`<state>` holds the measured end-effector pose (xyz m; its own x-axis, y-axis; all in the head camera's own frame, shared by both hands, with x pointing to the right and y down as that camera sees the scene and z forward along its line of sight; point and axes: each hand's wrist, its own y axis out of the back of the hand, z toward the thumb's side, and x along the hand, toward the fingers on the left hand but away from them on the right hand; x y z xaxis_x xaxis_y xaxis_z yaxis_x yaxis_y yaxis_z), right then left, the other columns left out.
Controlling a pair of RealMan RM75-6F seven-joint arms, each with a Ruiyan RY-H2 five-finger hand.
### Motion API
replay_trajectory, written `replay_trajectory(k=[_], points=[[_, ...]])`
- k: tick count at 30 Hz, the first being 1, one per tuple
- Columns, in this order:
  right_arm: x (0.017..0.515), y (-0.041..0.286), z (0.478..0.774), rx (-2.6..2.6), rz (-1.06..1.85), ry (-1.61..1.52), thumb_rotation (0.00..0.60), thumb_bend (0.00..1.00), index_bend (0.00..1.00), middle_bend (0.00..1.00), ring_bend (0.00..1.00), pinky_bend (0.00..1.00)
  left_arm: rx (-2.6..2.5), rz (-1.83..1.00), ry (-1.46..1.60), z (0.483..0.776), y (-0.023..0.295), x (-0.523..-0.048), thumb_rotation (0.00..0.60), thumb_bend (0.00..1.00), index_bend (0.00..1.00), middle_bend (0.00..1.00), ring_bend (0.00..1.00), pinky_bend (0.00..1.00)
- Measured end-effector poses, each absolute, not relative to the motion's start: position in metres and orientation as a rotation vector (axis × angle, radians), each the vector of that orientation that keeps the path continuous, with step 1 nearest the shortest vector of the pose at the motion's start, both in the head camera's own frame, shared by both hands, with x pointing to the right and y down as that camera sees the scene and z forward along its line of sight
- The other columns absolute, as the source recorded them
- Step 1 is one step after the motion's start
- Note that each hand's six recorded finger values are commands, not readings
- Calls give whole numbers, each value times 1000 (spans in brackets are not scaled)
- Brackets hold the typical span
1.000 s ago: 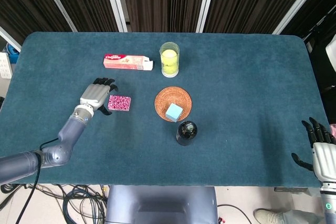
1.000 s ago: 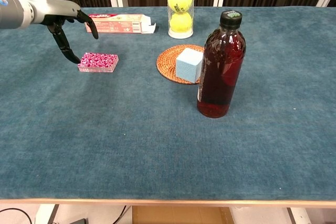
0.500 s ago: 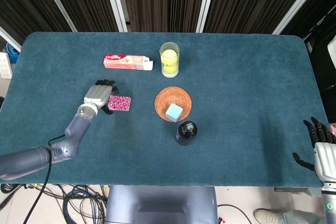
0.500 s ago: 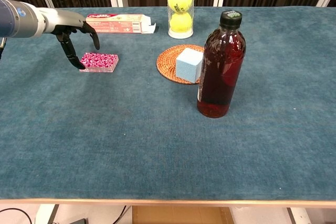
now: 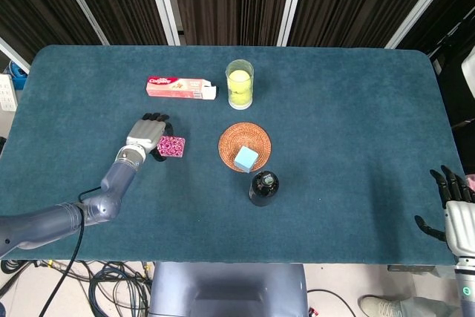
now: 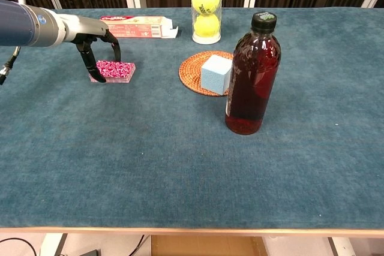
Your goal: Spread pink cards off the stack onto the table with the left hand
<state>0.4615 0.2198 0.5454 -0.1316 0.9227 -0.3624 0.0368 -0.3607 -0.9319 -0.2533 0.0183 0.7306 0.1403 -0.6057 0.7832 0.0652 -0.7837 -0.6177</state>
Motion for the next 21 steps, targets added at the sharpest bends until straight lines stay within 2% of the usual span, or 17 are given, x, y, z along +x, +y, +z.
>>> replay_trajectory(k=[21], points=[[464,220,545,-1419,1590,-1134,600,192,96,38,73,205,-1885,-1708,518,735,16,-253,600,188,432,161,0,0]])
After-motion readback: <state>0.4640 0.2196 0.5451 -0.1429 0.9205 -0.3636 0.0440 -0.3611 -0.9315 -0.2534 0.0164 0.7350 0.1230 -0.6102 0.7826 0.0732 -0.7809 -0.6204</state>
